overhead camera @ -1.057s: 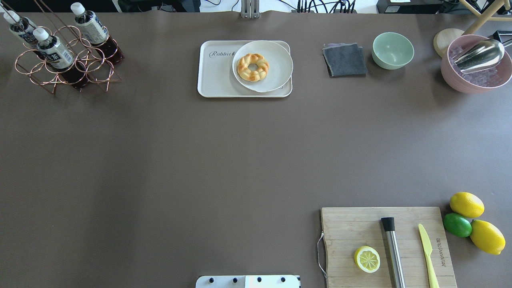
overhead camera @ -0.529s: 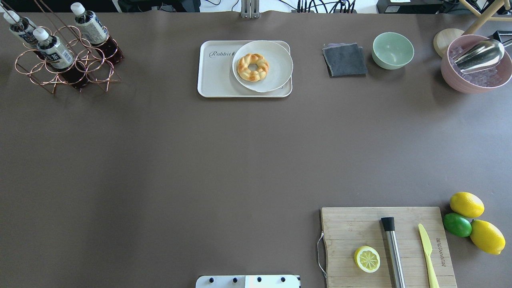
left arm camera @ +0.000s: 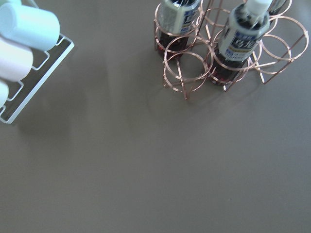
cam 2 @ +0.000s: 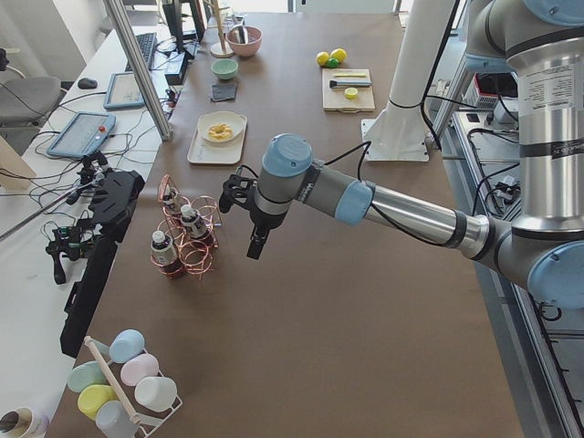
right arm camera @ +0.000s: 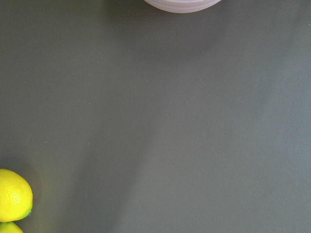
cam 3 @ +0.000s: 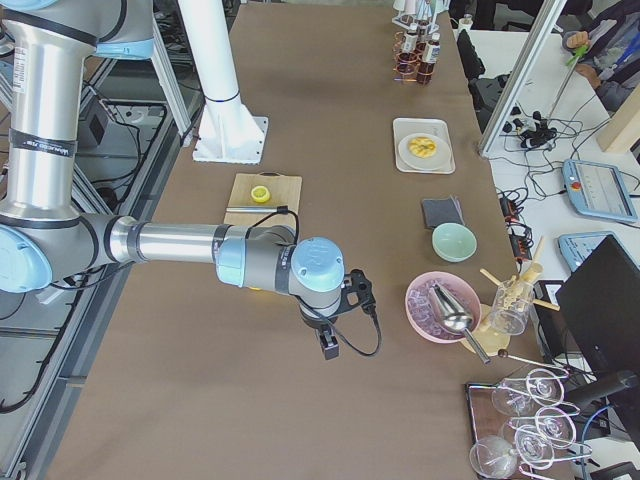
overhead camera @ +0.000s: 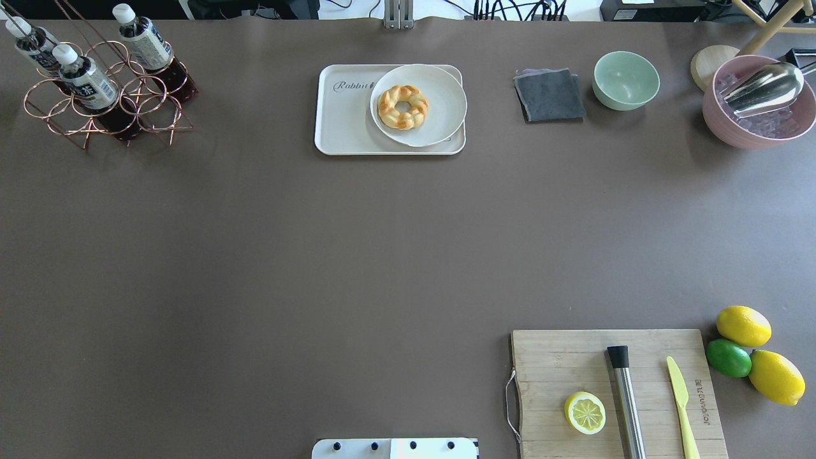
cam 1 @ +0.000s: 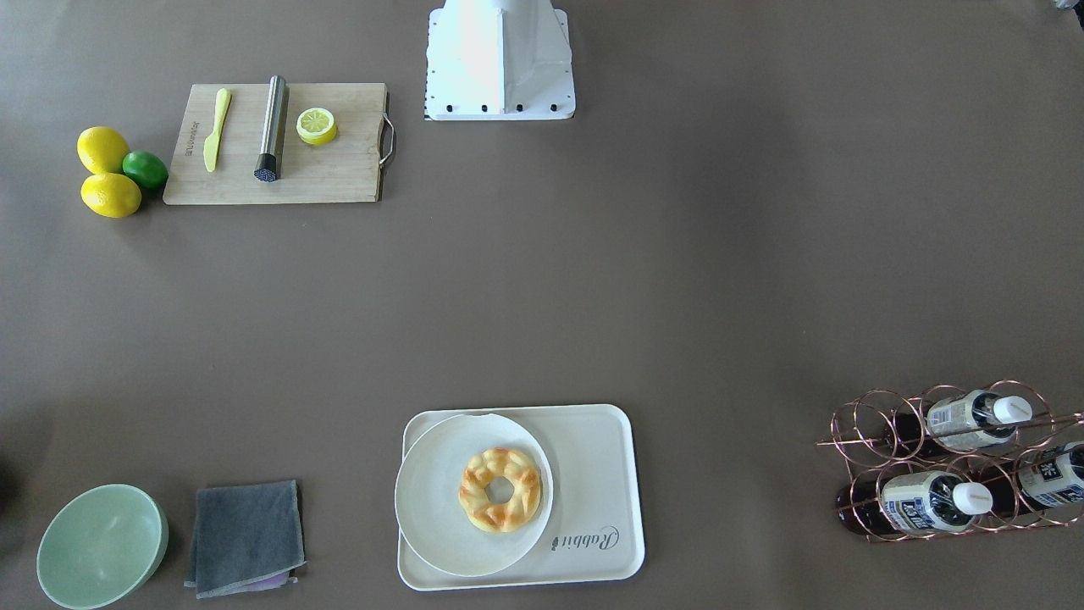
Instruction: Place tea on tray
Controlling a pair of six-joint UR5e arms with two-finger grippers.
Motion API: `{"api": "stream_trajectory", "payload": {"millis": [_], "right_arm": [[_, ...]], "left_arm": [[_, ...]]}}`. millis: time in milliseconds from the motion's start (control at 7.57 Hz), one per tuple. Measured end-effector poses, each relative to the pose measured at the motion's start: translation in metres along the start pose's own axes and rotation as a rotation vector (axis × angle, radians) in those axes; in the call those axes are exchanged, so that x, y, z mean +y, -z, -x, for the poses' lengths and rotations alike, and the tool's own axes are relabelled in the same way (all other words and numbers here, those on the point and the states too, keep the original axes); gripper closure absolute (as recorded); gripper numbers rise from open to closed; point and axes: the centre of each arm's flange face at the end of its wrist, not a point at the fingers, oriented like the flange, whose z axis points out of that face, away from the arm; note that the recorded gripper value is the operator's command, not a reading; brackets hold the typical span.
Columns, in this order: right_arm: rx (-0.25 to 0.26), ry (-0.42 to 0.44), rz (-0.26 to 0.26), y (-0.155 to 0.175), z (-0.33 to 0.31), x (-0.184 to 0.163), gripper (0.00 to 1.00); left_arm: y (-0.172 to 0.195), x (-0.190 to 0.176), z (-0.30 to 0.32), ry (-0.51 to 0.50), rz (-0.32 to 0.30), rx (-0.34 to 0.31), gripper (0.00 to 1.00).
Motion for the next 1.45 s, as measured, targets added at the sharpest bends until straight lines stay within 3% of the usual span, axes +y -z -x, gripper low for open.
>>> {"api": "stream_trajectory", "payload": {"millis": [397,793,1190,1454], "right_arm": [[-0.039,0.016,-0.008,-0.009,0.011,-0.009,0.0],[-0.051,0.023,-0.006,-0.011,0.03,-0.038,0.0],[-0.055,0.011,-0.006,-0.013,0.038,-0.051,0.0],[-0.064,-0.005,-0.008,-0.014,0.042,-0.058,0.0]], "left_arm": [[-0.056,-0.056,-0.048,0.026,-0.141,0.006,0.07],[-0.084,-0.093,-0.116,0.096,-0.191,0.033,0.07],[-0.127,-0.138,-0.155,0.067,-0.238,-0.036,0.09],[-0.144,-0.161,-0.16,0.013,-0.234,-0.059,0.13]]}}
